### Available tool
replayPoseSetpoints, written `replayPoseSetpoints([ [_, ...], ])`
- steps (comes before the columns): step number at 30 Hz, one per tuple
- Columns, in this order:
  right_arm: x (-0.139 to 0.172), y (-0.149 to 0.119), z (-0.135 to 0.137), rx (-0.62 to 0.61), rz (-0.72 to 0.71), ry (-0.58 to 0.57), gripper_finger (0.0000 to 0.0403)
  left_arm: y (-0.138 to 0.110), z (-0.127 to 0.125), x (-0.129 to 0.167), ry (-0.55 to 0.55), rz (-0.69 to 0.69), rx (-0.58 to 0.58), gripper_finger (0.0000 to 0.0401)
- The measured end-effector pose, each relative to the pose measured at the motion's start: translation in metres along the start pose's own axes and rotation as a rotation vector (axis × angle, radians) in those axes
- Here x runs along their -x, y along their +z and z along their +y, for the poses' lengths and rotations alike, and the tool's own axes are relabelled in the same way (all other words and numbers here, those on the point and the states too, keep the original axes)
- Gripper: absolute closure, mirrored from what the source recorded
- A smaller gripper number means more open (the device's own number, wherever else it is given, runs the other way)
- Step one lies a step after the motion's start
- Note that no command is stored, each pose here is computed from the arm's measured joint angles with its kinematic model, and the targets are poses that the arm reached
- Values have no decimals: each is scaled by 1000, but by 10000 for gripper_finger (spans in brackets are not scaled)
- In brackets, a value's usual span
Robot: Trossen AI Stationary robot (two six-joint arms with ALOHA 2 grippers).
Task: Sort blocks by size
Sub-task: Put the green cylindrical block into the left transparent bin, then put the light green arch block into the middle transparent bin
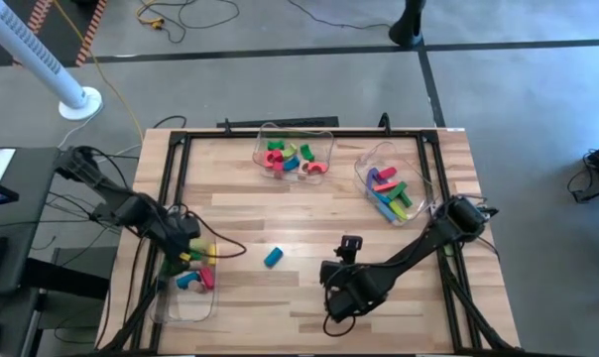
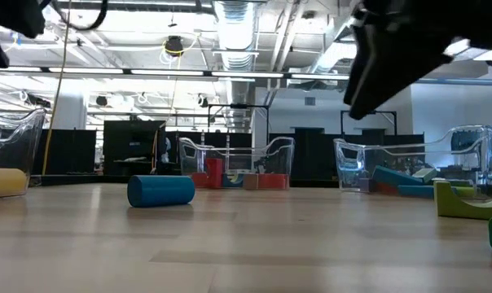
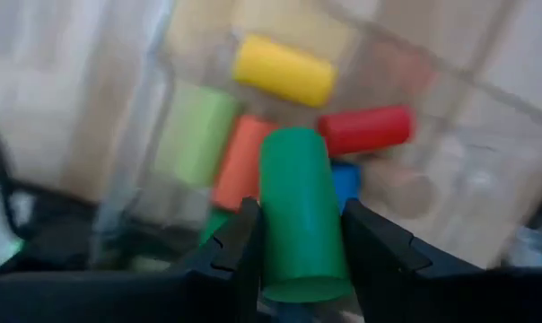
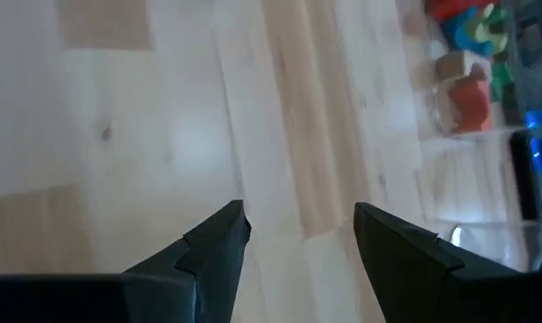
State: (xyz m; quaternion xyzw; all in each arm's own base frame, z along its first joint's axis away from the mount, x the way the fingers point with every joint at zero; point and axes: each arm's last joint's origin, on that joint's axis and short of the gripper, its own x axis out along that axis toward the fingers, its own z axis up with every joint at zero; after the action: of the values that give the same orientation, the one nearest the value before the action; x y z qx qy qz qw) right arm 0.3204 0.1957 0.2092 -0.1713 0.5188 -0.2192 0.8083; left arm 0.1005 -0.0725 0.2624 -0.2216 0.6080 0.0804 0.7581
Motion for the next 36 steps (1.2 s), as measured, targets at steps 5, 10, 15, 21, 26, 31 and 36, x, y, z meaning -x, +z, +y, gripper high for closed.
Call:
replayPoseSetpoints([
  [5, 4, -3, 4, 3, -5, 4, 164, 2, -6, -11, 105, 16, -2, 270],
  [10, 4, -4, 4, -3, -4, 3, 164, 7, -15, -27, 198, 55, -36, 256],
  [15, 10, -10, 6, 6, 12, -6, 164, 9, -19, -38, 285, 114, -55, 216],
  [21, 16, -18, 9, 21, 40, -5, 164, 9, -20, -38, 301, 137, -66, 174],
  [26, 19, -21, 12, 30, 54, 15, 164, 17, -29, -24, 270, 52, -106, 164],
  [31, 20, -22, 13, 36, 55, 17, 164, 27, -40, -3, 249, -98, -137, 164],
  [36, 21, -24, 13, 38, 72, 15, 164, 37, -53, 15, 183, -237, -165, 164],
])
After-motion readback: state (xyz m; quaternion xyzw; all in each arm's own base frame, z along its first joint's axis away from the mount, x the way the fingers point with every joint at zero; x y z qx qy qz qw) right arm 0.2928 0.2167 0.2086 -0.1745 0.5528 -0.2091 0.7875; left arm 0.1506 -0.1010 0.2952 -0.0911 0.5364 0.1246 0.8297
